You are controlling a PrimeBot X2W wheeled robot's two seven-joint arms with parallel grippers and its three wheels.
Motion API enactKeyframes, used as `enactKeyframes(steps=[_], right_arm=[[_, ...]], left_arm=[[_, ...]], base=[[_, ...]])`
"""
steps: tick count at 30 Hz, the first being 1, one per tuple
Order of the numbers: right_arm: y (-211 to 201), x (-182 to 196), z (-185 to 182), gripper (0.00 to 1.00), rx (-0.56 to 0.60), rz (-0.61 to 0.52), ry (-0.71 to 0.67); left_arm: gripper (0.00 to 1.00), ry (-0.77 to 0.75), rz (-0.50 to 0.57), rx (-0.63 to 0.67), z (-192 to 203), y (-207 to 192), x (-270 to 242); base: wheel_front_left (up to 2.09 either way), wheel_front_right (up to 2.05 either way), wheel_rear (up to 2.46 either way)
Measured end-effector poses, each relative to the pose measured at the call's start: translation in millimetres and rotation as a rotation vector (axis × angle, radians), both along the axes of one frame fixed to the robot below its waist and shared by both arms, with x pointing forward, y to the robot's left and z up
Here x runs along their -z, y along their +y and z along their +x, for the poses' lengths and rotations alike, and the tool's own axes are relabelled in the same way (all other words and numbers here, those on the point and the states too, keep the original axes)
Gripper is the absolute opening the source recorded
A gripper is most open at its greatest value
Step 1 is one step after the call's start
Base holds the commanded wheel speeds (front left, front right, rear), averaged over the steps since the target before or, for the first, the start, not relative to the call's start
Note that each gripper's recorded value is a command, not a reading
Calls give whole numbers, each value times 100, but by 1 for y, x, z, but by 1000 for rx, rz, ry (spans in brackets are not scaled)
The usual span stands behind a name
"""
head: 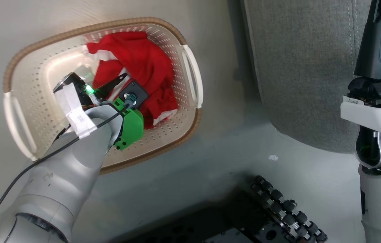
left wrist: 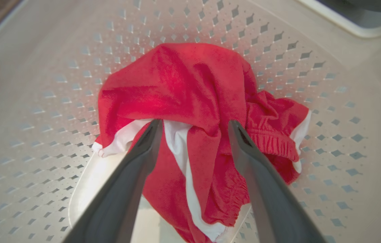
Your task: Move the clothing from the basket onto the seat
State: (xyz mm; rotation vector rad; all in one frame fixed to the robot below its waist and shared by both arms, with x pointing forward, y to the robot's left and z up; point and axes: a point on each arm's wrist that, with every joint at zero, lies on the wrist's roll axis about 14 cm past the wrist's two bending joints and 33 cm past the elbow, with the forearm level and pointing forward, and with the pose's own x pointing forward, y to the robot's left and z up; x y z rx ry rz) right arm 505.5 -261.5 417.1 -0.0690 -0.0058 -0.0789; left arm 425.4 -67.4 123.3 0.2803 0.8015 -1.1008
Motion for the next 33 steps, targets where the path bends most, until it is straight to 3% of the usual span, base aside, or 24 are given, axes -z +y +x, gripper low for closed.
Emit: enactKeyframes(steps=[6, 14, 15, 16, 24, 33], right_arm=[[-8, 20, -5, 100, 15, -35, 62], [-11, 30, -6, 100, 12, -64, 93], [-11, 31, -6, 100, 11, -66, 96], [-11, 32, -6, 100, 11, -68, 100], [-10, 32, -7, 100, 8, -68, 103], [0, 14, -11, 100, -26, -82, 82]], left_arm=[[100, 69, 103, 78, -14, 2, 41], [100, 17, 198, 116, -14, 8, 71], [91, 10, 195, 113, -13, 8, 72], [0, 3, 195, 108, -12, 7, 73], [0, -38, 130, 67, 0, -2, 62], [0, -32, 5, -57, -4, -19, 13]], base=[[0, 0, 0], [0, 0, 0], [0, 0, 0], [0, 0, 0], [0, 0, 0], [0, 0, 0]])
